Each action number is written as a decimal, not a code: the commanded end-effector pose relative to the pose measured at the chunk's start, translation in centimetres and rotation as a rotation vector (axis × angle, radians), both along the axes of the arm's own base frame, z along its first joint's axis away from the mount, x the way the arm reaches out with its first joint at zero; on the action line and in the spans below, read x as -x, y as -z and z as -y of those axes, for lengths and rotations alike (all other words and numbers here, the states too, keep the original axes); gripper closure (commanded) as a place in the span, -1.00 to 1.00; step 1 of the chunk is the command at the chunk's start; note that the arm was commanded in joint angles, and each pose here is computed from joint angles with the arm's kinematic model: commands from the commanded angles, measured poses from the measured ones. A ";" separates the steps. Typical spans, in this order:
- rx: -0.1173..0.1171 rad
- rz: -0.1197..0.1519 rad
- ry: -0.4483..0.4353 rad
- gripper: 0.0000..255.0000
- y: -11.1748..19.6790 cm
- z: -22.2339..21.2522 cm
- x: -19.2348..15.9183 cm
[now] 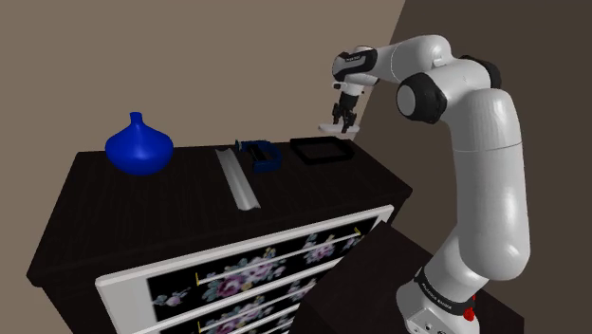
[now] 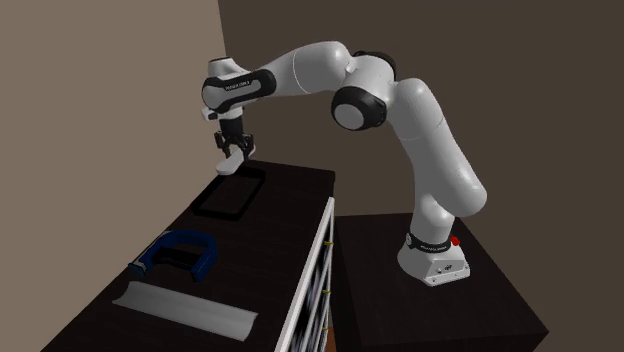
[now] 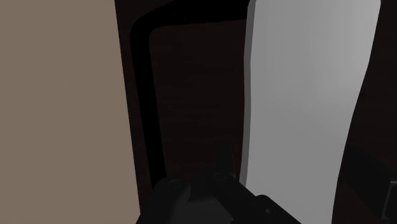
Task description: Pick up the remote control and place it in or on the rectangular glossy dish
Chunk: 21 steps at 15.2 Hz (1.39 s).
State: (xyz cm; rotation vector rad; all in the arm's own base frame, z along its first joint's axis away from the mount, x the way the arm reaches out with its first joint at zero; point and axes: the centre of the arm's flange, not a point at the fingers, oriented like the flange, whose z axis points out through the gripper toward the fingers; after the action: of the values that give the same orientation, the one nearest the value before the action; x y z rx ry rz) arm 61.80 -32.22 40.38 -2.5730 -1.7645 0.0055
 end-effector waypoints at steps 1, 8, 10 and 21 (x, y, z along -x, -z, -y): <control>-0.001 0.001 -0.001 1.00 0.8 0.3 -0.5; -0.001 0.001 -0.001 1.00 4.5 0.3 -0.5; -0.001 0.001 -0.001 1.00 5.6 0.3 -0.5; -0.001 0.001 -0.001 1.00 7.3 0.3 -0.5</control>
State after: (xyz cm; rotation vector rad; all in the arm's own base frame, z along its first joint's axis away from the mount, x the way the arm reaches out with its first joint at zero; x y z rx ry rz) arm 62.25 -32.48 33.02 -2.5712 -1.7654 0.0041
